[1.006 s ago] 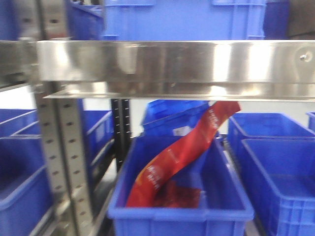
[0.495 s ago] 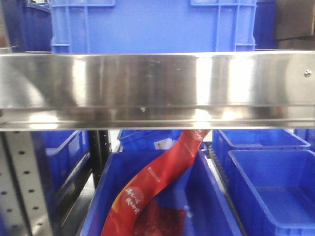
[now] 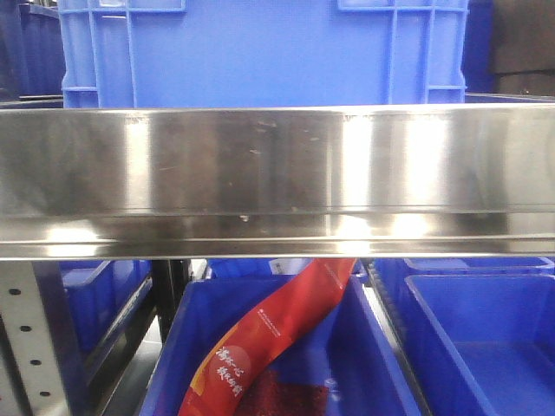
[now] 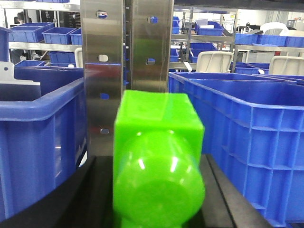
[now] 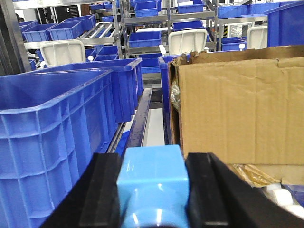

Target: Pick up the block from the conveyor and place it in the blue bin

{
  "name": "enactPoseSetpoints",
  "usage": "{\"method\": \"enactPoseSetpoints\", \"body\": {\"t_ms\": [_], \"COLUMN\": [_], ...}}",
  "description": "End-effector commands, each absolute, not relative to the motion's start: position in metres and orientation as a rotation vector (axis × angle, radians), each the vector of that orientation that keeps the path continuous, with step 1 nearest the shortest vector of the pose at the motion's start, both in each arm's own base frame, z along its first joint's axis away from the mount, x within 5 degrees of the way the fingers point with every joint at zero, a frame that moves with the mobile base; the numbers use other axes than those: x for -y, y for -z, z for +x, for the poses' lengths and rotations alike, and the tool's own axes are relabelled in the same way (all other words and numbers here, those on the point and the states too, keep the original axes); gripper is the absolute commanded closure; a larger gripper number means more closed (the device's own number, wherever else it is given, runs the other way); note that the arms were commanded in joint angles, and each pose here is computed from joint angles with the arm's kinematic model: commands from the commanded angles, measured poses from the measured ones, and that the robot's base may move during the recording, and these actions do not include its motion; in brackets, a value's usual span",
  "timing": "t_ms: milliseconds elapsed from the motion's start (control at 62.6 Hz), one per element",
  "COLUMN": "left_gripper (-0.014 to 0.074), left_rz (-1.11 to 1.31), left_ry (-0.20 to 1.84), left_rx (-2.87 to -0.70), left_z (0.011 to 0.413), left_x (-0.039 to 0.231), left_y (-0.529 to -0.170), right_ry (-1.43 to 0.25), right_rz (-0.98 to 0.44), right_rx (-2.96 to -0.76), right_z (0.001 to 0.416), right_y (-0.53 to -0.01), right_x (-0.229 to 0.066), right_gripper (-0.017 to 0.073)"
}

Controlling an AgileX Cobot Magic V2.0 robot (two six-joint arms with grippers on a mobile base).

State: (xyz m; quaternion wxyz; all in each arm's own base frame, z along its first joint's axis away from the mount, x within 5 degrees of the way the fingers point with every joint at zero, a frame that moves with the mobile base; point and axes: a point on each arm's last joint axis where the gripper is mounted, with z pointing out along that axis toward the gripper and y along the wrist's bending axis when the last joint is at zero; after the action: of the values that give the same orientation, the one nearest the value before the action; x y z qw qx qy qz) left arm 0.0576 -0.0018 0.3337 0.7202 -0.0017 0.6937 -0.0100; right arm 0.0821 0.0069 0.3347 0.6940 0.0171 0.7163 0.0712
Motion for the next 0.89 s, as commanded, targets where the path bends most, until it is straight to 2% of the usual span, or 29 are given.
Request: {"method": "enactPoseSetpoints", "body": {"t_ms": [0, 878], "left_gripper": [0.0705, 0.0705], "left_rz": [-0.014, -0.017], "left_ry": [0.025, 0.028], "left_rx": [-1.505, -1.499], "left_z": [0.0563, 0.0563], "left_x": [0.0015, 0.0015], "left_y": [-0.3366, -0.3371], "right_ry": [-0.143, -0.143], "right_rz": [0.029, 0.029], "right_rx": [-1.564, -1.564], "right_z": [0.0804, 0.0804], "right_y": [-0.3394, -0.3394], "right_x": [-0.0062, -0.0062], "right_gripper": [0.0713, 0.0713]}}
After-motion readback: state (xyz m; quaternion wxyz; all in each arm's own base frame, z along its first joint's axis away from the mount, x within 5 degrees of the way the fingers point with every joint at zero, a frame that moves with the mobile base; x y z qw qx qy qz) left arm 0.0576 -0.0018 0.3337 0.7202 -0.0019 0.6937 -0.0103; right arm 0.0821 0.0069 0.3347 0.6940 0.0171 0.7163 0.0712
